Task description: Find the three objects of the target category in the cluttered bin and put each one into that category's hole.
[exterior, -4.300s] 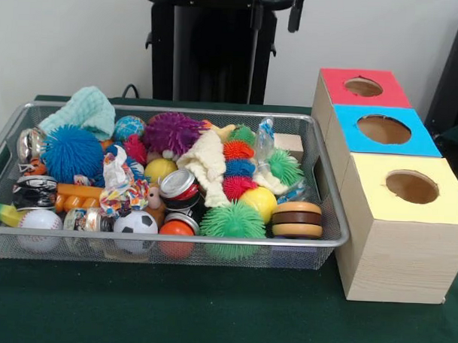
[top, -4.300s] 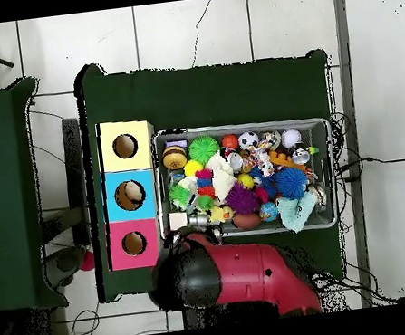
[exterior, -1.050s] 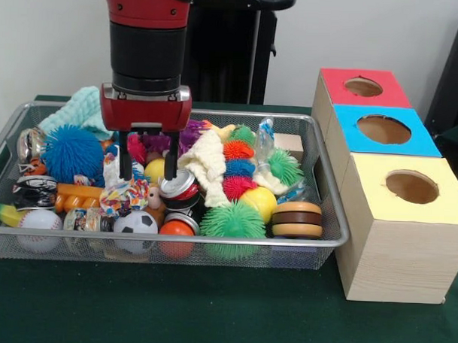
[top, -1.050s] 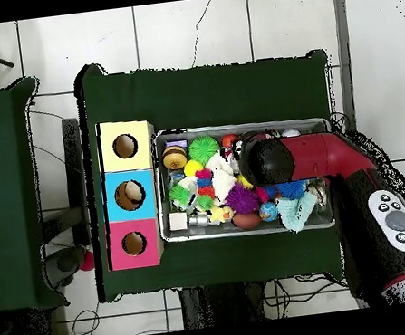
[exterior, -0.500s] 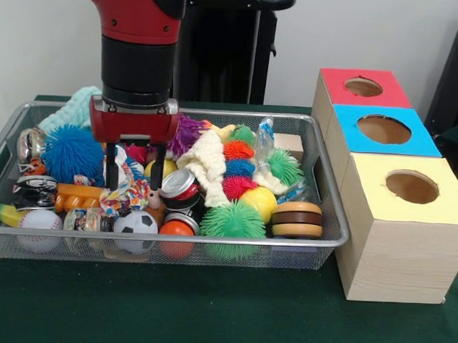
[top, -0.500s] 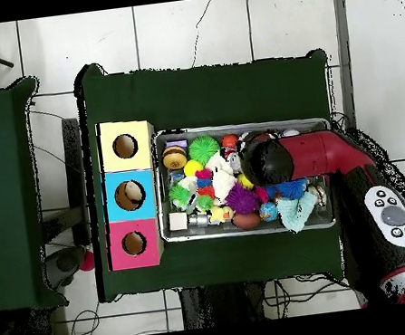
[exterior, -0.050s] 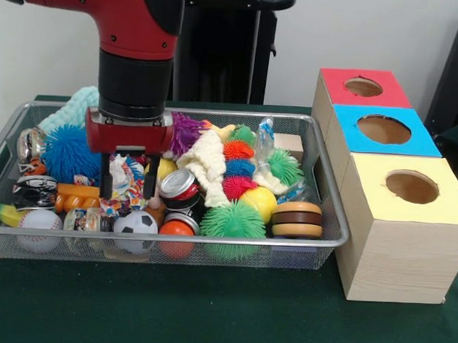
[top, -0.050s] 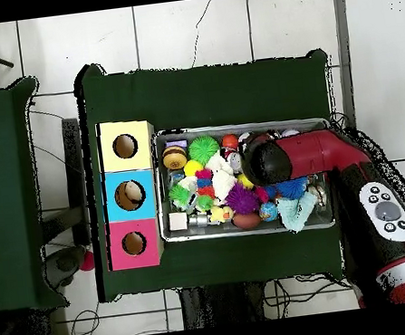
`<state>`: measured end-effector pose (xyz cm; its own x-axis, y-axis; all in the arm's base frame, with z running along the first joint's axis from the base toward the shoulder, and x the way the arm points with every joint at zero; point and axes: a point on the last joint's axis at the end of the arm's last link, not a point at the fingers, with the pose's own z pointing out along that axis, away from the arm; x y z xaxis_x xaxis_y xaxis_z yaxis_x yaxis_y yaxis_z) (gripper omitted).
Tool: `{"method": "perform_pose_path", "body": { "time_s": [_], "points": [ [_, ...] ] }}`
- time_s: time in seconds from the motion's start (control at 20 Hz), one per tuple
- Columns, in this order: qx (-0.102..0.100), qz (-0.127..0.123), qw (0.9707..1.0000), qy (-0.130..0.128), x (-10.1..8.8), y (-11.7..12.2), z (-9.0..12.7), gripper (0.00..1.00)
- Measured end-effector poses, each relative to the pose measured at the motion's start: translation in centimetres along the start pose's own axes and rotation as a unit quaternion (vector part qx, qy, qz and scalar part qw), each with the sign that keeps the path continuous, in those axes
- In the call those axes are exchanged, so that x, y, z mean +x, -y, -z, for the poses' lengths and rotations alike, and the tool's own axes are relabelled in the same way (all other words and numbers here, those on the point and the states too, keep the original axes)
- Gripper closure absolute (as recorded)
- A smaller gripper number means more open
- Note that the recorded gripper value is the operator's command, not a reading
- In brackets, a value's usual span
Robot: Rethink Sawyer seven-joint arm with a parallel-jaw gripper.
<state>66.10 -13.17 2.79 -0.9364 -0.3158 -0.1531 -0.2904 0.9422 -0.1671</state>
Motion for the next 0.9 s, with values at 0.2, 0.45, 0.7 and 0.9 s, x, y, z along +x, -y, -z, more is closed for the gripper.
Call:
{"method": "perform_pose_path", "body": {
  "time_s": [0.2,0.45,0.7,0.9],
  "points": [
    [-0.002,0.004,1.0000,-0.002,0.2,-0.4,-0.5,0.00],
    [-0.007,0.008,0.9999,-0.005,0.1,-1.2,-0.9,0.00],
    [-0.010,0.015,0.9998,-0.009,0.0,-2.2,-1.1,0.00],
    [-0.010,0.022,0.9995,-0.022,0.1,-3.0,-1.1,0.00]
  ]
}}
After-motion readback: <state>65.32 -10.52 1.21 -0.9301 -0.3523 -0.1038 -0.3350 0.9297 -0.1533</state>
